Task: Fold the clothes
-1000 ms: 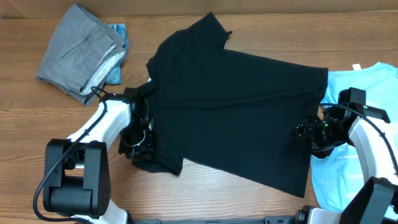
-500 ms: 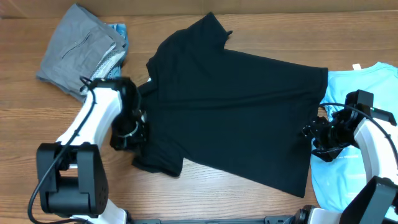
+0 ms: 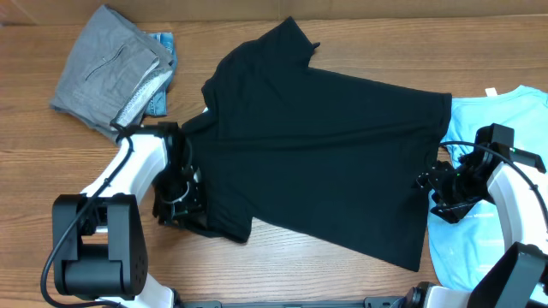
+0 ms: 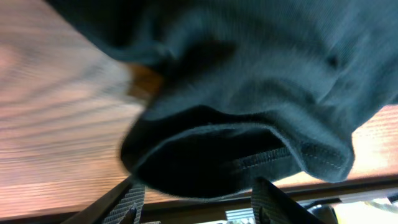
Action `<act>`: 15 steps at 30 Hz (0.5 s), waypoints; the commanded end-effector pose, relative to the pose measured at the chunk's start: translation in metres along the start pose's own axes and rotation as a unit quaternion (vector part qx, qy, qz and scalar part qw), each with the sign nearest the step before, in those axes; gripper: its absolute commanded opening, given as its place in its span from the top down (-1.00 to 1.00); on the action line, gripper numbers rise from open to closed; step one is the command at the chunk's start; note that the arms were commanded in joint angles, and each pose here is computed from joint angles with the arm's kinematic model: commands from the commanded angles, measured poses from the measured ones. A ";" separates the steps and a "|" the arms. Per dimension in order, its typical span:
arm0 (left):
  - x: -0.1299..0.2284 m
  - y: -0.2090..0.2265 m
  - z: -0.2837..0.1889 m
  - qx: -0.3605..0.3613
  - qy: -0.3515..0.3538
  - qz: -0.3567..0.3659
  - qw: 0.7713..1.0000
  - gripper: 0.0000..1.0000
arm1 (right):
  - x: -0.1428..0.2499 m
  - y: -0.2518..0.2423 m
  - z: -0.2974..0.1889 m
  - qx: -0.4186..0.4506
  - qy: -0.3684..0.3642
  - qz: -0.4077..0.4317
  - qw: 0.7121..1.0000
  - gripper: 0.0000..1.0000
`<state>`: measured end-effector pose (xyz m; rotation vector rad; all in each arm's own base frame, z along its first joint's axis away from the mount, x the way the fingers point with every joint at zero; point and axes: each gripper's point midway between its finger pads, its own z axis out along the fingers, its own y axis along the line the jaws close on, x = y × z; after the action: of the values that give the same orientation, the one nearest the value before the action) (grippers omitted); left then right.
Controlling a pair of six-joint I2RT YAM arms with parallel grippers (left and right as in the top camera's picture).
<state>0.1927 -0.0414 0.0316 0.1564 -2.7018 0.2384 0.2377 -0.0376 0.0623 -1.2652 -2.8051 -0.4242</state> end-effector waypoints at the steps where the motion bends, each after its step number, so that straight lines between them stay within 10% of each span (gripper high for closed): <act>1: 0.003 -0.014 0.004 0.037 -0.001 0.001 0.999 -0.04 | -0.002 -0.001 -0.001 0.002 -0.005 0.005 1.000 -0.42; 5: 0.001 -0.013 0.003 0.038 -0.006 -0.006 0.999 0.91 | -0.002 -0.002 -0.001 0.002 -0.006 0.005 1.000 -0.42; 15: -0.014 0.003 -0.070 0.033 -0.062 -0.030 0.997 0.92 | 0.008 -0.011 0.005 0.020 0.011 0.025 0.999 -0.53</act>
<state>0.2050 -0.0405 0.0614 0.2642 -2.6756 0.3249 0.2323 -0.0374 0.0611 -1.2736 -2.7812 -0.4037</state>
